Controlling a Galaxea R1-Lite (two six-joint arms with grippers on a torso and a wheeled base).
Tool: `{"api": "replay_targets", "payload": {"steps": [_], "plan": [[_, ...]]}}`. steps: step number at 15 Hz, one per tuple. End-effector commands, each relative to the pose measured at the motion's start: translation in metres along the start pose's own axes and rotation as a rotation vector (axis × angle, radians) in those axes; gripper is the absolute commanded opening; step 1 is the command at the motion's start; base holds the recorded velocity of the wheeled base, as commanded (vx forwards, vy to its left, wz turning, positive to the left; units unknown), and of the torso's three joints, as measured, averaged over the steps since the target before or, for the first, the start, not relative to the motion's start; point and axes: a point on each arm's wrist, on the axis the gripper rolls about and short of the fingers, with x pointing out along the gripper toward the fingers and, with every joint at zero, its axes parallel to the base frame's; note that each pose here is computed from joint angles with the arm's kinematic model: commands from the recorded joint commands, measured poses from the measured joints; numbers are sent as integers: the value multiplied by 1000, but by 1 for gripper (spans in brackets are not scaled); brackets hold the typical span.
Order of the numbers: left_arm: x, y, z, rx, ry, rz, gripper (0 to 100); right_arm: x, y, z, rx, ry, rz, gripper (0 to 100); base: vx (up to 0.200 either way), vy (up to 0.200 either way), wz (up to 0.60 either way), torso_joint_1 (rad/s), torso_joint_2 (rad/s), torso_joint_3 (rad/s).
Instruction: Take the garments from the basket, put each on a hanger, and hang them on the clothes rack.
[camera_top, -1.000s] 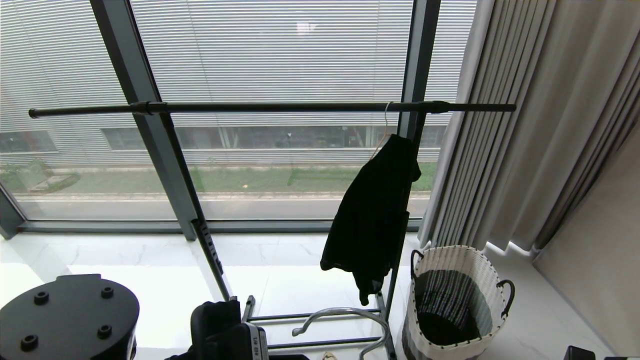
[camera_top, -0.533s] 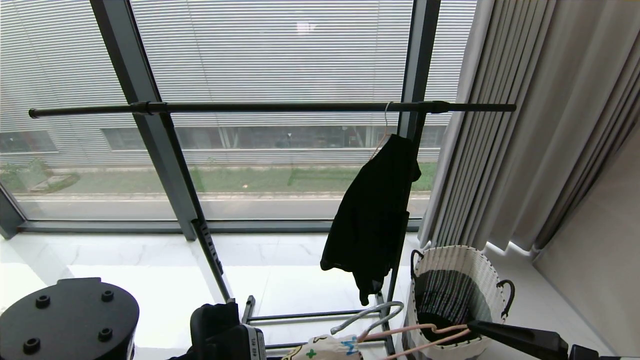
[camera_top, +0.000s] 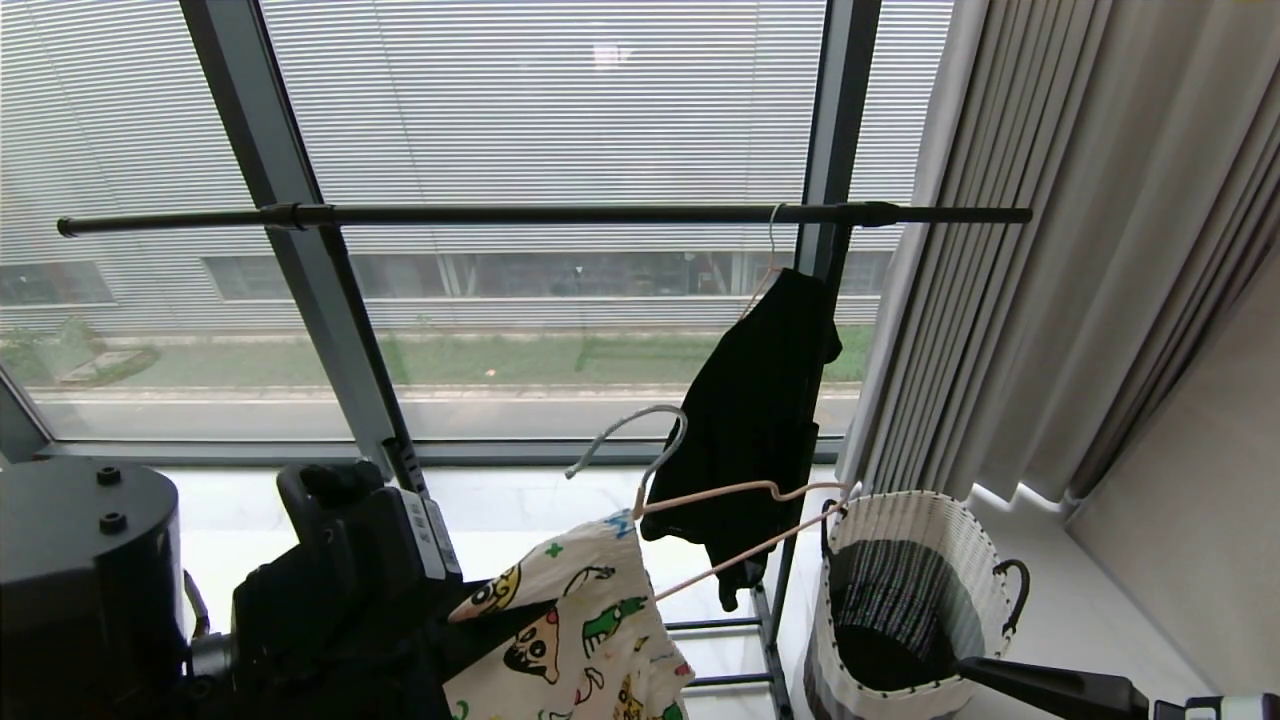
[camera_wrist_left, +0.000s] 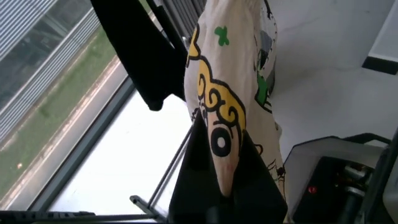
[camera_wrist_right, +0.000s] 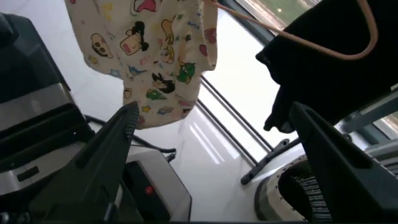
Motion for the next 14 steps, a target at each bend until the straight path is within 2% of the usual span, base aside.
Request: {"api": "replay_targets", "payload": {"steps": [1, 2, 4, 6, 10, 14], "plan": [[-11, 7, 13, 2, -65, 42, 0, 16, 6, 8, 146, 21, -10, 100, 0, 0, 0, 0, 0, 0], [-14, 7, 16, 5, -84, 51, 0, 23, 4, 11, 204, 29, -36, 100, 0, 0, 0, 0, 0, 0], [-26, 8, 22, 11, -130, 74, 0, 52, -14, 17, 320, 57, -176, 100, 0, 0, 0, 0, 0, 0], [-32, 8, 24, 15, -151, 84, 0, 73, -26, 29, 384, 30, -241, 100, 0, 0, 0, 0, 0, 0], [-35, 9, 27, 19, -170, 89, 0, 114, -21, 36, 384, 9, -242, 100, 0, 0, 0, 0, 0, 0], [-36, 9, 27, 19, -173, 86, 0, 149, -13, 32, 380, 17, -240, 100, 0, 0, 0, 0, 0, 0]]}}
